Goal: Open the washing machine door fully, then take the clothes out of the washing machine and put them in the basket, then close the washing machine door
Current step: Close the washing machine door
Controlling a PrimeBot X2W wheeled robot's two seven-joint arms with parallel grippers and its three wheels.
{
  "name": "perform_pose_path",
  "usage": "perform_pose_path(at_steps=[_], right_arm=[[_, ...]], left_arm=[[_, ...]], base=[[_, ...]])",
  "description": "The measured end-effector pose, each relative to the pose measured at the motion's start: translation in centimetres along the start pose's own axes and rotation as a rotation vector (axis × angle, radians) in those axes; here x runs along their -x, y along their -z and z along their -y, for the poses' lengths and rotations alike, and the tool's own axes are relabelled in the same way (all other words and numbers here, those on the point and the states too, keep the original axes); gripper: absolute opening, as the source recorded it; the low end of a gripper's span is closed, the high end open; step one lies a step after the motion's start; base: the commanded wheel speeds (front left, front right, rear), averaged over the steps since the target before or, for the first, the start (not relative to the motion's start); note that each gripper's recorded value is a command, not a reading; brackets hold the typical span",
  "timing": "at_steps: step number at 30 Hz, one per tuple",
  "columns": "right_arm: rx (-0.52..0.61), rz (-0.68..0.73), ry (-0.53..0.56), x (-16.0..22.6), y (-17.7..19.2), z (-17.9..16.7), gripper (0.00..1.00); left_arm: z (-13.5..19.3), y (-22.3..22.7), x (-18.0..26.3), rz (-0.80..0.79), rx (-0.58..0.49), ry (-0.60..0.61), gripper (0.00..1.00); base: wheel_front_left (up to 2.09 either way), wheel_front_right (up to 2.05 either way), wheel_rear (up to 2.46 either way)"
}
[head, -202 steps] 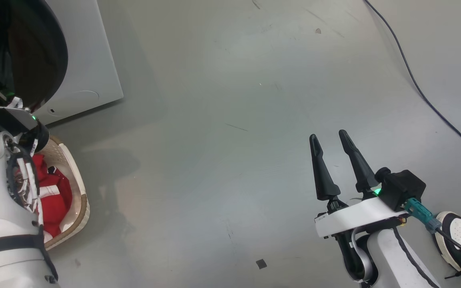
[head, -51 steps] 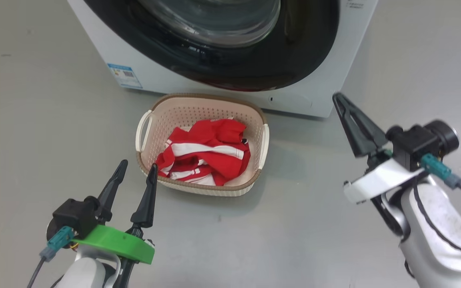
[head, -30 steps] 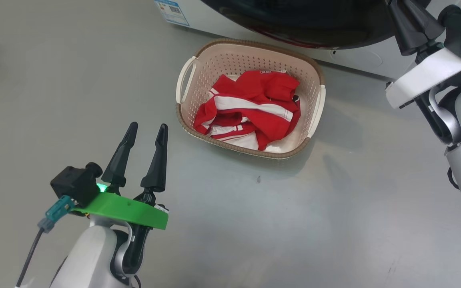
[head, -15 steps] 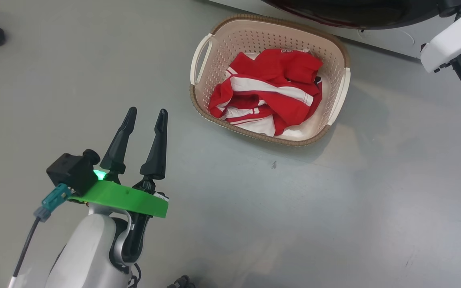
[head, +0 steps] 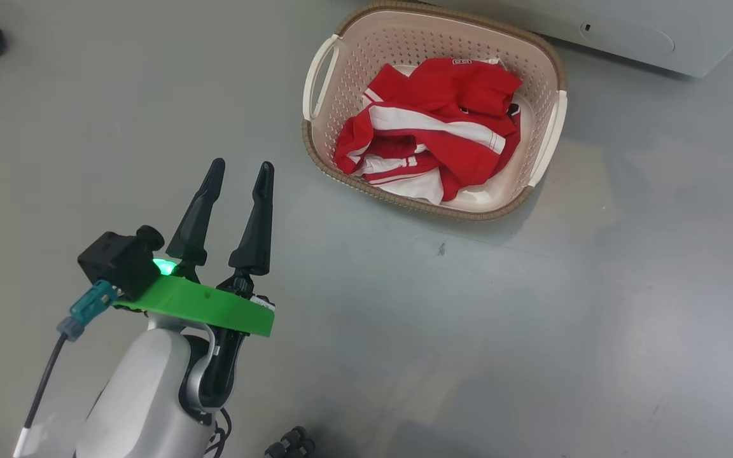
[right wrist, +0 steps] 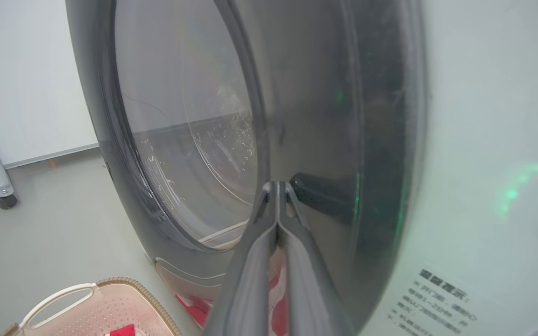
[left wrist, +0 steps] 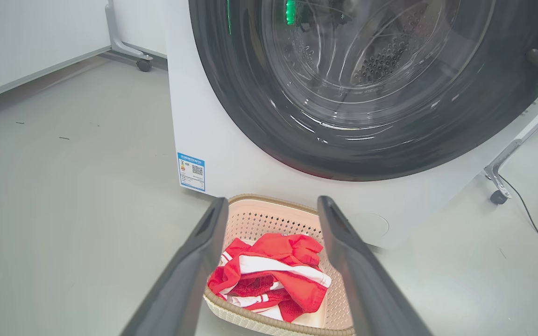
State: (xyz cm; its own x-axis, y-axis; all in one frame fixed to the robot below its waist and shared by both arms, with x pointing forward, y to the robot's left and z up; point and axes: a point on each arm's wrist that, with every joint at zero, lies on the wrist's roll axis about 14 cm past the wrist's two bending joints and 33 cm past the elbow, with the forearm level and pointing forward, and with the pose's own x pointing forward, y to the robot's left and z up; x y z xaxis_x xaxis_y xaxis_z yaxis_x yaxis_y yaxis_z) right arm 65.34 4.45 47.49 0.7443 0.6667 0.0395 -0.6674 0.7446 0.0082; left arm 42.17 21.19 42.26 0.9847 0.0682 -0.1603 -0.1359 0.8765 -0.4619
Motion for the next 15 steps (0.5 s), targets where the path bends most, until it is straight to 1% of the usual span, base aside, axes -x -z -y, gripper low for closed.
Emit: perform_pose_path(at_steps=[7, 15], right_arm=[[-0.019, 0.017, 0.02, -0.7, 0.4, 0.6, 0.0], [-0.031, 0.037, 0.029, -1.3, 0.4, 0.4, 0.0]], left_arm=[[0.0, 0.3, -0.3, -0.008, -0.001, -0.002, 1.0], [-0.4, 0.4, -0.2, -0.012, 0.005, -0.015, 1.0]], base=[[0.0, 0.0, 0.0], [0.0, 0.0, 0.0]])
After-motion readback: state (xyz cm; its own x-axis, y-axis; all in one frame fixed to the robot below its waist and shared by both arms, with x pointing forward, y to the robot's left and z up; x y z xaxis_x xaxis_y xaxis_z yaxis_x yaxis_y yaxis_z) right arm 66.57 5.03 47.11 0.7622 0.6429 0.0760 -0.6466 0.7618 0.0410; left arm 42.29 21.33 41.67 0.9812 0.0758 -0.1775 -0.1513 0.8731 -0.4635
